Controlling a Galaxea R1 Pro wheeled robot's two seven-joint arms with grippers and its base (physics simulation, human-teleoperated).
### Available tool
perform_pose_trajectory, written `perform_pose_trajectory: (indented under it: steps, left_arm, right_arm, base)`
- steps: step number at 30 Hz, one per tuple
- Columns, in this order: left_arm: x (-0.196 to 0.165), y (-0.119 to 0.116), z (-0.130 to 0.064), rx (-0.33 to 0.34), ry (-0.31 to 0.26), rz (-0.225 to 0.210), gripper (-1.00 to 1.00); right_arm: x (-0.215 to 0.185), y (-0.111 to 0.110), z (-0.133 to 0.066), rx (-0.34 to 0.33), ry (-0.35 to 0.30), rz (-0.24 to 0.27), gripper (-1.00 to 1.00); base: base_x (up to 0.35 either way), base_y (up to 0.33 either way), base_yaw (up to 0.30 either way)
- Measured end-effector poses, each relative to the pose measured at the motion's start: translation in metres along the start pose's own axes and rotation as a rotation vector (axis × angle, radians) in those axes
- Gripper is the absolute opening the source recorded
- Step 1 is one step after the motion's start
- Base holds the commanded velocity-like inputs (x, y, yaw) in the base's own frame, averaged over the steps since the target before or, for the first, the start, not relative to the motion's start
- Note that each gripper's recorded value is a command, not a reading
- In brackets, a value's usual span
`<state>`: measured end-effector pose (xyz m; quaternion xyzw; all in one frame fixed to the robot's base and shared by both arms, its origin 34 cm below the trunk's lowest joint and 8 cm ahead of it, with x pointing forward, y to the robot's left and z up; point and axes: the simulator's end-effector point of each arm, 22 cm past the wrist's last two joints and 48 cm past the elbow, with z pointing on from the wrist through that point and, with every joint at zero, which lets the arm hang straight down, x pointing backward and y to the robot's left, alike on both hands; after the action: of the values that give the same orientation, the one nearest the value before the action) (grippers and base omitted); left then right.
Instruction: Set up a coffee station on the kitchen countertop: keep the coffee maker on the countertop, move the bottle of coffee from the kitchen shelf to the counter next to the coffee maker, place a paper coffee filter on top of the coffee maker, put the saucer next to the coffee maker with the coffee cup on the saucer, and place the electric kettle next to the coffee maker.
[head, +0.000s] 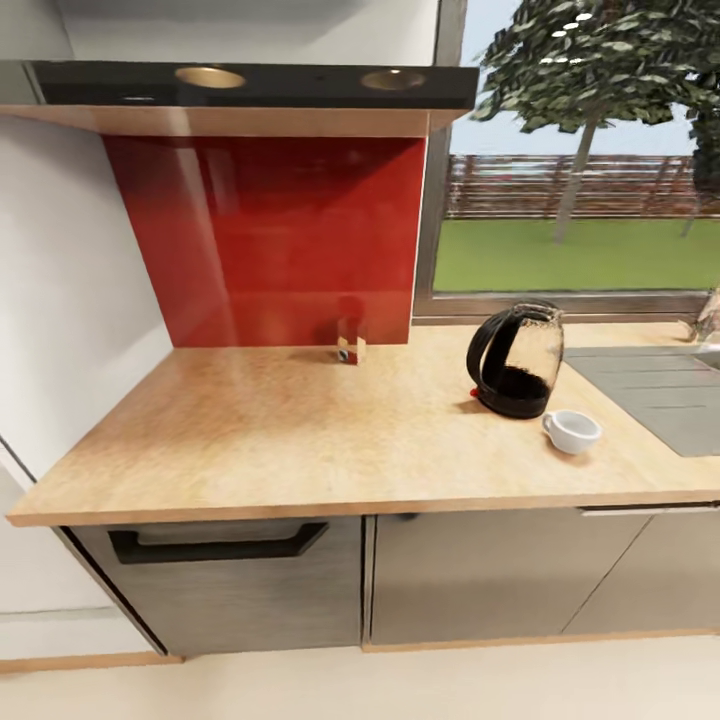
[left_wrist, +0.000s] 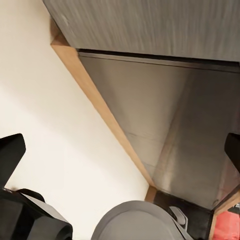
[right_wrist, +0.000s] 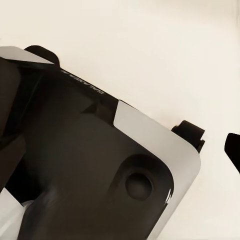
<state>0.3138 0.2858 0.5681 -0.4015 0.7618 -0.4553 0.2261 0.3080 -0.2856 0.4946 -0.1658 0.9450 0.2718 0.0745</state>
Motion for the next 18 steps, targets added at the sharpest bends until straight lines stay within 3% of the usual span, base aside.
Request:
perform_pose_trajectory:
  steps: [5, 18]
  left_arm:
    - [0.0001, 0.0001, 0.0, 0.0, 0.001, 0.0, 1.0]
    - [0.0002, 0.0002, -0.0001, -0.001, 0.001, 0.0, 1.0]
  right_arm:
    - [-0.0002, -0.0001, 0.0001, 0.0, 0.0, 0.0, 1.0]
    - [-0.0007, 0.0006, 0.0006, -0.001, -0.002, -0.002, 1.0]
  base:
    - [-0.161, 0.163, -0.244]
    - [-0.175, 0.226, -0.062]
